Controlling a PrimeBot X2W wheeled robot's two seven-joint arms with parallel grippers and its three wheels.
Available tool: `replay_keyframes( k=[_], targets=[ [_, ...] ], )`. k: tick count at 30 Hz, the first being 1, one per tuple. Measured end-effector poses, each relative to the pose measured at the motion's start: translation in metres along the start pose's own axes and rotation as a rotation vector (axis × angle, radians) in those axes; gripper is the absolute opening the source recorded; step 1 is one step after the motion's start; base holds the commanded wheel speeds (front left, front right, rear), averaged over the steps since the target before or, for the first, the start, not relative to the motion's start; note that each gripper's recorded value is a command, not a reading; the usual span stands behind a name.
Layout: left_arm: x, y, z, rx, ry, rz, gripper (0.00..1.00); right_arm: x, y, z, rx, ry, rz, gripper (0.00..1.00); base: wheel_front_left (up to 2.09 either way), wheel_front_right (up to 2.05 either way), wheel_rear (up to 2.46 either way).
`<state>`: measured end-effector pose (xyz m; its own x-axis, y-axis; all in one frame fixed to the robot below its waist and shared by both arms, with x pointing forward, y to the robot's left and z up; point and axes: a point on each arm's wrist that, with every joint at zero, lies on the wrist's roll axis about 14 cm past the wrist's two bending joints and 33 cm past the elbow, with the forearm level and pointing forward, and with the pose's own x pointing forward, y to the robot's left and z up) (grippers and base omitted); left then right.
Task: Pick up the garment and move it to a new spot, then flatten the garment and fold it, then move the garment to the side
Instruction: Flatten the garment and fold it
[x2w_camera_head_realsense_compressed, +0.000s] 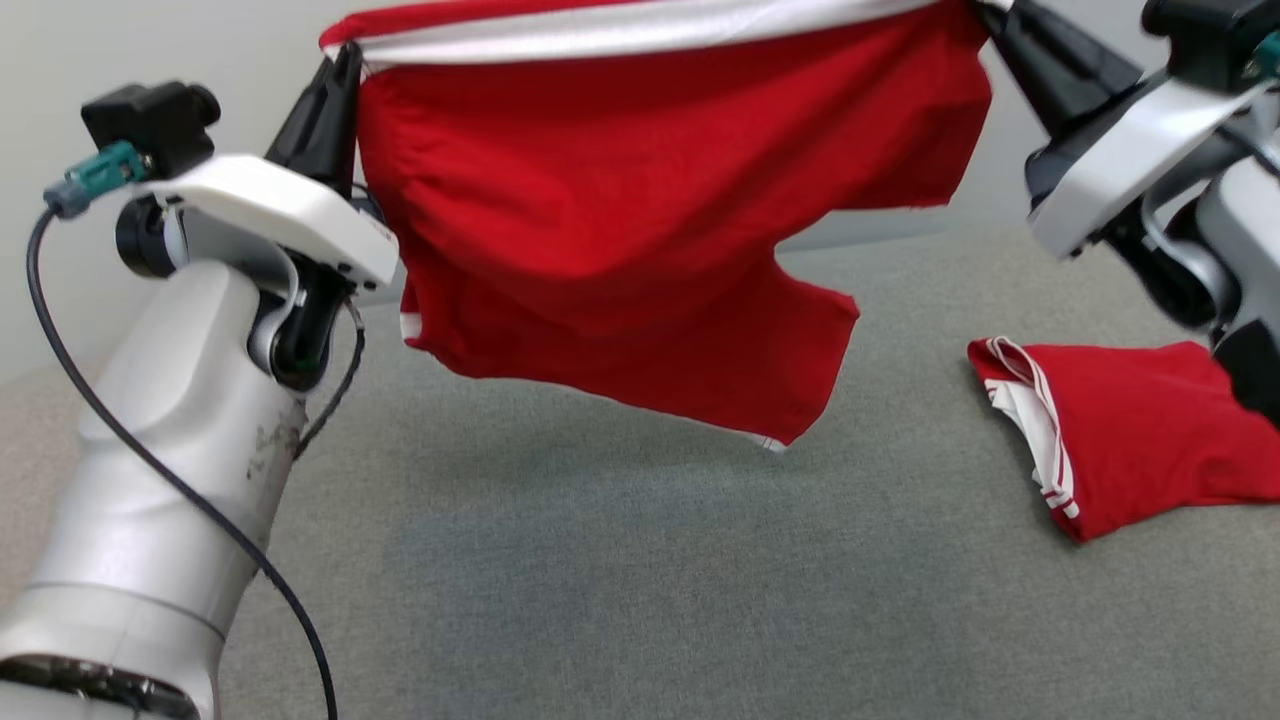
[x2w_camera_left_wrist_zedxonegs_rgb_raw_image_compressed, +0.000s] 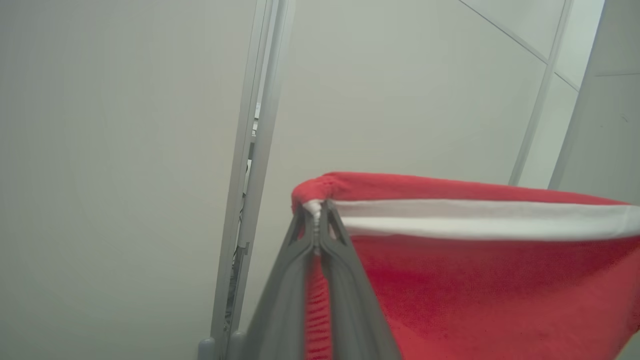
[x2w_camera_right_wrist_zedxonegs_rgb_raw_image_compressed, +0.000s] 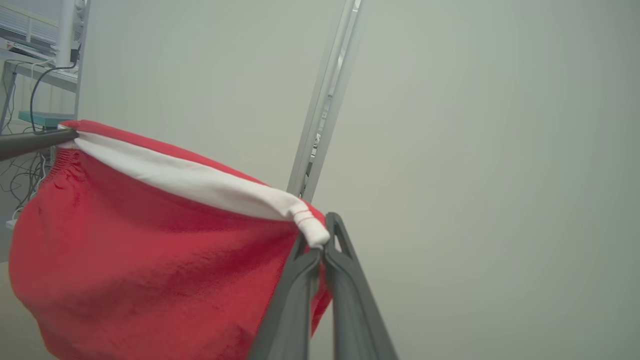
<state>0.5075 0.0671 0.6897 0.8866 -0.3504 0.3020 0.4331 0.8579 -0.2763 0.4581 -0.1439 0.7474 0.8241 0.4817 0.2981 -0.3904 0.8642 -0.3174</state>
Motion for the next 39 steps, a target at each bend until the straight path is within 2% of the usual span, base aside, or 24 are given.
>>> replay_keyframes(
  k=[5,9,17,21,25,30,31,32,34,39],
  targets=[
    [0.029,0.009,0.002,0.054,0.024,0.016,0.00,0.027,-0.008,-0.004,-0.040,0.005,-0.003,0.00,0.00,0.00,0.00],
    [0.068,0.010,0.011,0.092,0.011,0.007,0.00,0.063,-0.017,-0.004,-0.147,0.010,0.013,0.00,0.00,0.00,0.00],
    [0.142,0.035,0.018,0.074,-0.107,0.066,0.00,0.139,-0.052,-0.008,-0.253,-0.040,-0.049,0.00,0.00,0.00,0.00],
    [0.165,0.047,0.015,0.046,-0.187,0.075,0.00,0.158,-0.057,-0.047,-0.318,-0.015,-0.052,0.00,0.00,0.00,0.00],
    [0.170,0.072,-0.017,0.079,-0.205,0.114,0.00,0.171,-0.038,-0.100,-0.326,0.016,-0.023,0.00,0.00,0.00,0.00],
    [0.159,0.094,-0.112,0.079,-0.061,0.146,0.00,0.159,-0.007,-0.192,-0.270,0.149,0.018,0.00,0.00,0.00,0.00],
    [0.159,0.094,-0.112,0.079,-0.061,0.146,0.00,0.159,-0.007,-0.192,-0.270,0.149,0.018,0.00,0.00,0.00,0.00],
    [0.151,0.107,-0.141,0.082,-0.006,0.168,0.00,0.150,0.002,-0.224,-0.247,0.207,0.029,0.00,0.00,0.00,0.00],
    [0.139,0.114,-0.172,0.093,0.064,0.171,0.00,0.136,0.019,-0.254,-0.226,0.269,0.058,0.00,0.00,0.00,0.00],
    [0.122,0.121,-0.198,0.089,0.132,0.180,0.00,0.115,0.044,-0.288,-0.197,0.346,0.107,0.00,0.00,0.00,0.00]
  ],
)
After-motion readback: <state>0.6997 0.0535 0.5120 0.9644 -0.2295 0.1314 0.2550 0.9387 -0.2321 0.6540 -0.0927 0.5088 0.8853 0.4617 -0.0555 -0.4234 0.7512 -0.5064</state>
